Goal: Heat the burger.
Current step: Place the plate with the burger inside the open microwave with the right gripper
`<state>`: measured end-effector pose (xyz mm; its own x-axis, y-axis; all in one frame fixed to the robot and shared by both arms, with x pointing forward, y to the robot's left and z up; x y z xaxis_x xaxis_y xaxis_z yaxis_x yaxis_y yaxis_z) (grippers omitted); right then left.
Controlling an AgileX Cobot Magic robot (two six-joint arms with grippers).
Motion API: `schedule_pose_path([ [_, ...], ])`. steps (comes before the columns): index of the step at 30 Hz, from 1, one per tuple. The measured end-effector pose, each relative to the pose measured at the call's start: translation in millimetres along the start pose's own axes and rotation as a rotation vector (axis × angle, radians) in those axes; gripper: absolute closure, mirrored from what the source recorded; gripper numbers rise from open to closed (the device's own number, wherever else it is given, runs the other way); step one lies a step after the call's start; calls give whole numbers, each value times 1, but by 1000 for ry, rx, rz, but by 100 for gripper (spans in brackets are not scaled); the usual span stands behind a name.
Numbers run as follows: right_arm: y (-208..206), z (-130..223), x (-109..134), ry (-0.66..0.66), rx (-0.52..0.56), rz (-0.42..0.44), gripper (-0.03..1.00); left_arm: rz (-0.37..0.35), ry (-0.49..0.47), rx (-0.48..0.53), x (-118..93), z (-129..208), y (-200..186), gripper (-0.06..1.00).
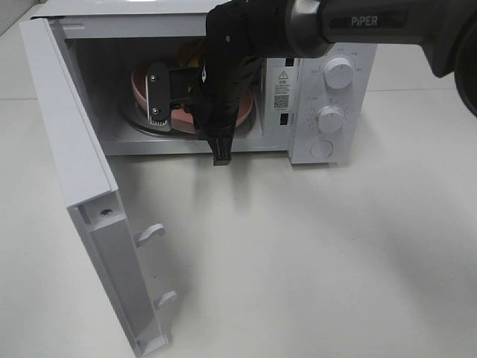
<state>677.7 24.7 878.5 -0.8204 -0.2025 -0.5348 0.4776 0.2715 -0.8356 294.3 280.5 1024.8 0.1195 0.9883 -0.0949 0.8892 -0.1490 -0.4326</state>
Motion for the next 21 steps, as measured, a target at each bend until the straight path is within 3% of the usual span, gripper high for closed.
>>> schedule_pose_path([
  [14, 3, 0, 0, 62, 1, 1, 93, 0, 0, 0, 0, 0, 0, 94],
  [17, 3, -1, -1, 96, -7, 6, 88, 0, 0, 0, 0, 0, 0, 94],
  [21, 3, -3, 1, 214, -16, -10, 73, 0, 0, 0, 0, 0, 0, 94],
])
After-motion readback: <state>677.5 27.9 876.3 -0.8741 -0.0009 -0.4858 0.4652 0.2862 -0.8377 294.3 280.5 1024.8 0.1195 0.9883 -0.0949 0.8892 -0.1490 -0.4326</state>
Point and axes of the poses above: a point on each arm's last joint axis where the gripper is mounted, y pointing out along that axis toward the gripper, x along the wrist's bending axis when the last joint is at zero, z = x × y, the point moved 7 cm from there along y, pointing out along that axis toward the gripper, and after that the axes turned 4 degrees about -y, right-handed, at the moved point
